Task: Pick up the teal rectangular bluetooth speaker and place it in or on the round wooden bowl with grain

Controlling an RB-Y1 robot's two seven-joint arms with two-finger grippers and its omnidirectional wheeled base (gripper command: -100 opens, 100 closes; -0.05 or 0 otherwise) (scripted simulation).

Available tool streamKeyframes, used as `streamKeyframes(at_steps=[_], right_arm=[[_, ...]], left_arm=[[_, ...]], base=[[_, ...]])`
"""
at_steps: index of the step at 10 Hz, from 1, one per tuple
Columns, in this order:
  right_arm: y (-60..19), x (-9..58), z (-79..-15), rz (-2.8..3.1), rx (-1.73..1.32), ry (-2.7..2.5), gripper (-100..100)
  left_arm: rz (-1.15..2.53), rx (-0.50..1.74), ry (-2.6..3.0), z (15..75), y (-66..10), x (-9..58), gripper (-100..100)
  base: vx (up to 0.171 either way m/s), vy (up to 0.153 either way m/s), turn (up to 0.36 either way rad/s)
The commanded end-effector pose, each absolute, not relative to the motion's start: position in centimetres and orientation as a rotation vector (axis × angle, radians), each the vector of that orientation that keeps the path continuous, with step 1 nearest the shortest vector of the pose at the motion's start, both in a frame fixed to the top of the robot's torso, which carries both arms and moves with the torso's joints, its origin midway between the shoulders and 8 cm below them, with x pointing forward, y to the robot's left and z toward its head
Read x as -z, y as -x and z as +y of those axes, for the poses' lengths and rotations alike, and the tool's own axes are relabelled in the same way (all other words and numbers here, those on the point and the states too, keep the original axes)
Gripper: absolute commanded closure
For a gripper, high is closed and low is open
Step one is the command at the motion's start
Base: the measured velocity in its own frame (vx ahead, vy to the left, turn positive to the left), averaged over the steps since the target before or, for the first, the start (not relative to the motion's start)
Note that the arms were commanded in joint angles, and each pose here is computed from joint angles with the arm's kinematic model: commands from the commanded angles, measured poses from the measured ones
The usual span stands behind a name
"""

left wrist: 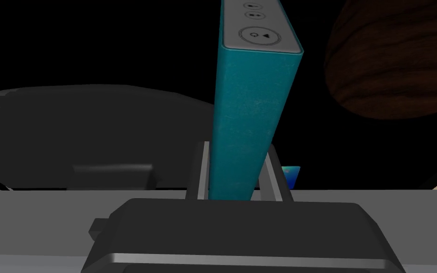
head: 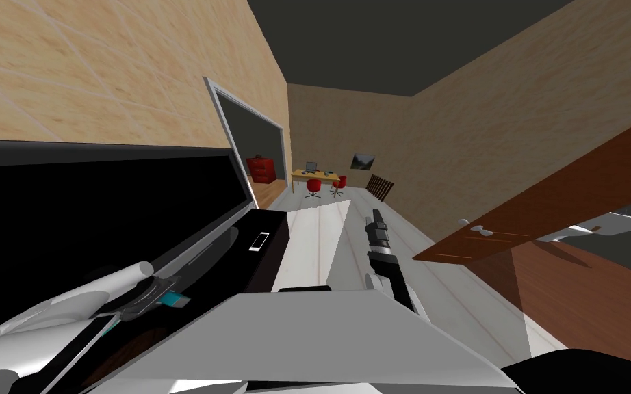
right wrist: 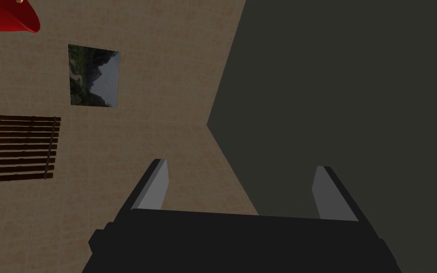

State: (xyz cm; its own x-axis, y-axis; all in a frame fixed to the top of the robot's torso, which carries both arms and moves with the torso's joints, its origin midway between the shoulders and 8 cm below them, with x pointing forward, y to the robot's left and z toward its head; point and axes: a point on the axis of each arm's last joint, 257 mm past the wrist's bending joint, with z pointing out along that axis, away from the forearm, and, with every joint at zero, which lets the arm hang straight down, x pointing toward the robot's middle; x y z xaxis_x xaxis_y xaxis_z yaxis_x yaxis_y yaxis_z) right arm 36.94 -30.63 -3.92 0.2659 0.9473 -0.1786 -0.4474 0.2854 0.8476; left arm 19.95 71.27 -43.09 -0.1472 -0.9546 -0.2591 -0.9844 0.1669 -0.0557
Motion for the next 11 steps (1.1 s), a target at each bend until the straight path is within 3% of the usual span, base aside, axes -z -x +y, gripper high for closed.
streamKeyframes(at_steps=[1,7,8,11], right_arm=[[-36.9,3.9,-30.6,0.798,-1.078,-0.768,0],[-36.9,3.9,-30.6,0.798,-1.078,-0.768,0],[-36.9,3.9,-30.6,0.798,-1.078,-0.768,0],[-36.9,3.9,-30.6,0.798,-1.078,-0.768,0]], left_arm=[[2.206,-0.201,1.876,72.0,-19.5,42.6,100],[2.249,-0.189,1.835,72.1,-21.5,40.0,100],[2.254,-0.19,1.838,72.0,-21.4,40.1,-100],[2.254,-0.191,1.838,72.0,-21.3,40.1,-100]], base=[[-0.042,-0.013,0.02],[-0.132,-0.058,0.154],[-0.014,-0.006,0.001],[-0.002,-0.001,0.0]])
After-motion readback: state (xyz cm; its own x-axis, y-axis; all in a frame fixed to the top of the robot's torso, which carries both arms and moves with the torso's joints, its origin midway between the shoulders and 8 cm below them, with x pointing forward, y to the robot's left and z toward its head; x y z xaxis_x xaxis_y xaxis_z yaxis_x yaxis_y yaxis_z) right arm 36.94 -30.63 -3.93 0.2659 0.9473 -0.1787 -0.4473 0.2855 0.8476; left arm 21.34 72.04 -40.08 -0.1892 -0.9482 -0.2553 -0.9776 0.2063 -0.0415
